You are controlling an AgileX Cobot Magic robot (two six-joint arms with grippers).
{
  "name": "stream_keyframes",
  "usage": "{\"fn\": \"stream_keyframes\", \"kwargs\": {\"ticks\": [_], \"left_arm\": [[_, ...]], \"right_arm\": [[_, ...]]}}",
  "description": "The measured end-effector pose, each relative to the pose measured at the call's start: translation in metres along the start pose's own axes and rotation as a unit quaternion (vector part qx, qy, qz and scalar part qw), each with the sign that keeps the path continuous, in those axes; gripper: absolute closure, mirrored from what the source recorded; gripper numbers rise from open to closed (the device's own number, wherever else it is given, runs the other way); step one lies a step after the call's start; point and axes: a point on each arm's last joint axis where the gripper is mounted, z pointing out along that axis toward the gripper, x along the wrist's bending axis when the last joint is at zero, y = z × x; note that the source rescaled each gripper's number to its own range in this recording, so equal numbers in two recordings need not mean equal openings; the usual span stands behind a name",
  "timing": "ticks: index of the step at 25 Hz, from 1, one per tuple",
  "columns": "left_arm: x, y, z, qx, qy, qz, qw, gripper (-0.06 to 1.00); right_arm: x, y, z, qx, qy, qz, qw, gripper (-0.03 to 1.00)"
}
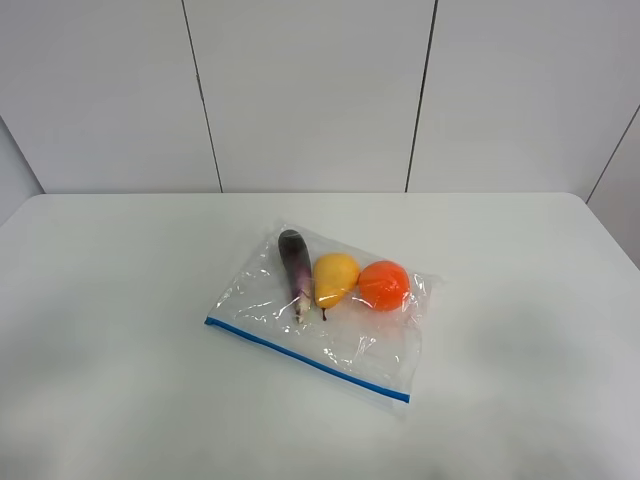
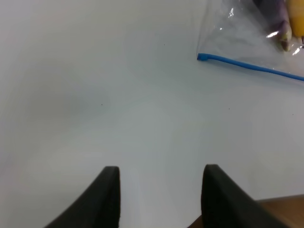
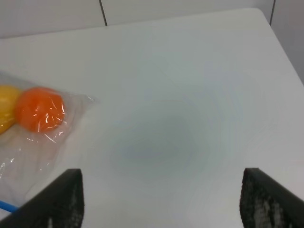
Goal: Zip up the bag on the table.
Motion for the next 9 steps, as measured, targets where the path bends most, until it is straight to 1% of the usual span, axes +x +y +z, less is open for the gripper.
{"fn": "stream_keyframes", "kwargs": {"ticks": [9], "left_arm": [[0.0,0.0,0.0,0.0,0.0,0.0,1.0,0.02]], "right_arm": [[-0.0002,-0.0001,0.0,0.0,-0.001,0.002,1.0,0.03]]}}
